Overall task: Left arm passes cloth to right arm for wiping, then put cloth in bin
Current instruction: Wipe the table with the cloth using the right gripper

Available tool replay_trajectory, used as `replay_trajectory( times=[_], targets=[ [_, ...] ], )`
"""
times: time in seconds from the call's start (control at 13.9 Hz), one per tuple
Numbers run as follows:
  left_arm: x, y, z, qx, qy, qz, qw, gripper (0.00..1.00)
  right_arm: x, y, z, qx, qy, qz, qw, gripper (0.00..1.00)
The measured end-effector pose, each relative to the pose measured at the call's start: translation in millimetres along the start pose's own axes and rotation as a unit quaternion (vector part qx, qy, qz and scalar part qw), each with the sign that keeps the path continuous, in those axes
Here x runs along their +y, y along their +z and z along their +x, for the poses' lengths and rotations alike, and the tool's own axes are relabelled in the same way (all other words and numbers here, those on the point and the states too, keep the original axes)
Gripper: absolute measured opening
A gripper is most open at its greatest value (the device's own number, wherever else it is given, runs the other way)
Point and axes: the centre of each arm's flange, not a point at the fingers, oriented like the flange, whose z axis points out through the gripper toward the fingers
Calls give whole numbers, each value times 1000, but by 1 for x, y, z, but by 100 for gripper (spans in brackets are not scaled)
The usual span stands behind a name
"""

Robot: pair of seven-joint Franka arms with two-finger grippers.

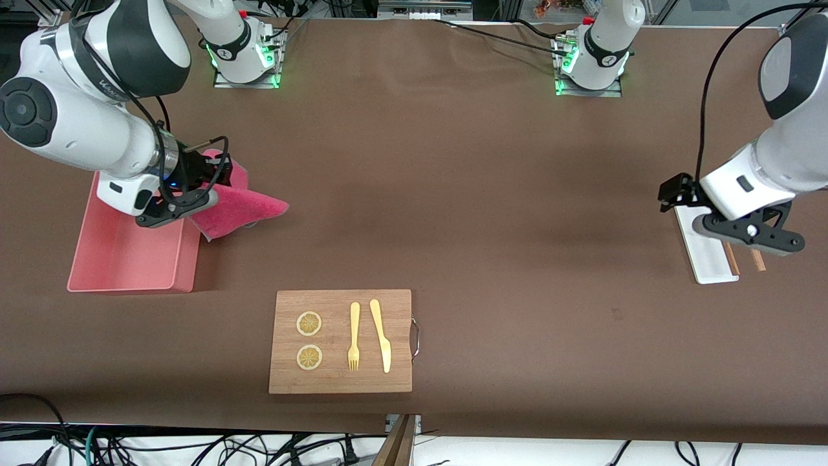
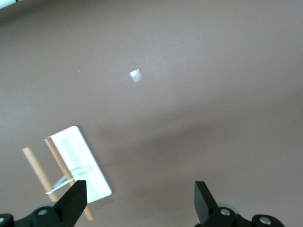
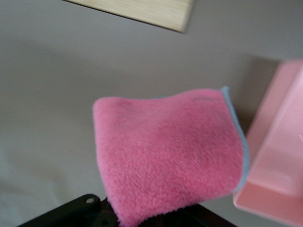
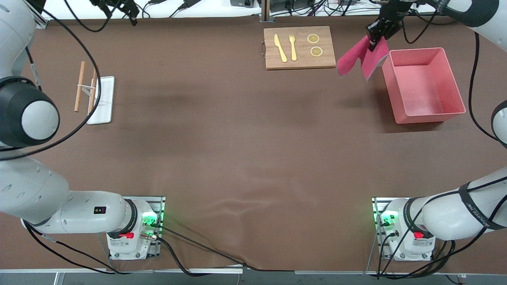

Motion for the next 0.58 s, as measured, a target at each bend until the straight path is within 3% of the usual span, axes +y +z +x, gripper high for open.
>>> replay_trajectory(
  times=[0.14,0.36,0.58],
  targets=[
    [-13,2,-15,0,24,5,1000,100,9,9,-10,-8,36,-14,999,2],
    [-15,2,-17,0,32,6,999,100,26,25,-17,1,65,-16,998,2],
    [-1,-1,-14,-22,46,-1,999,100,53,66,-6,8,110,-21,994,2]
  ],
)
